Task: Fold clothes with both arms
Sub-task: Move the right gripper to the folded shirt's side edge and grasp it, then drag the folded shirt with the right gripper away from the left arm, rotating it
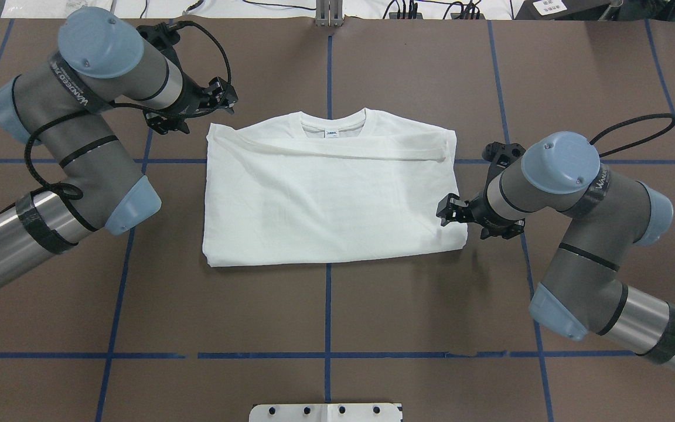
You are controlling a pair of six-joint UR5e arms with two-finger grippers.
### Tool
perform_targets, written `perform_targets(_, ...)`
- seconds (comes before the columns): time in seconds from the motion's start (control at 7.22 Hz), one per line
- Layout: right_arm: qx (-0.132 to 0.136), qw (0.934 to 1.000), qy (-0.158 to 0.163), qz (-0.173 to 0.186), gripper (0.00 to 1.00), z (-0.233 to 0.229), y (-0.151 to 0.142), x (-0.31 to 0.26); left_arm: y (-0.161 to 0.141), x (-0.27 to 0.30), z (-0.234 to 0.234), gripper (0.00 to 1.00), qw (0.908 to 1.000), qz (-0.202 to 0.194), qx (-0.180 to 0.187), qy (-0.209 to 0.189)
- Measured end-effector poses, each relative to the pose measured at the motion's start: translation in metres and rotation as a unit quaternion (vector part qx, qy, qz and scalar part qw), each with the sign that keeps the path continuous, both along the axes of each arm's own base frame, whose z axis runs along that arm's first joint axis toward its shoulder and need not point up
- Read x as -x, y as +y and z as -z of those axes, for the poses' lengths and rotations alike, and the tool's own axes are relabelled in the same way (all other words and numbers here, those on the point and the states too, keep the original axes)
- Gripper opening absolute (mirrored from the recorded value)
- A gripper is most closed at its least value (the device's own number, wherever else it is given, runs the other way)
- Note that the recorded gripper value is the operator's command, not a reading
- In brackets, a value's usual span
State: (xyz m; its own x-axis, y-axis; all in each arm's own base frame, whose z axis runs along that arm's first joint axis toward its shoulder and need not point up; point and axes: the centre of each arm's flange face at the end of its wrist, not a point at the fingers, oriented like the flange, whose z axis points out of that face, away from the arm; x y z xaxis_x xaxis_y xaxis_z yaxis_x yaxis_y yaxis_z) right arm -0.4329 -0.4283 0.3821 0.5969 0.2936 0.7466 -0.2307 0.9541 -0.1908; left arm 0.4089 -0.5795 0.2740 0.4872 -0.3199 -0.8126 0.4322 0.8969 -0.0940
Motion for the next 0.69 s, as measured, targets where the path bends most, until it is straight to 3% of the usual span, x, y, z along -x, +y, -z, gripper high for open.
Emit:
perform_targets(0.28,-0.001,1.0000,0.002,0.009,0.66,-0.001,0.009,0.009,0.000,0.000,-0.002,0.99,1.0000,0.001,0.001,-0.001)
perform_targets(0.42,-0.001,0.9999,0.002,0.014,0.53,-0.002,0.013,0.013,0.000,0.000,-0.003,0.99,1.0000,0.001,0.002,-0.002)
perform_targets(0.55,-0.001,0.9998,0.002,0.018,0.21,-0.001,0.016,0.017,0.000,0.001,-0.005,0.99,1.0000,0.001,0.002,-0.002)
perform_targets(0.69,-0.001,0.9998,0.001,0.019,0.00,-0.001,0.017,0.018,0.001,0.001,-0.006,0.99,1.0000,0.001,0.003,-0.003)
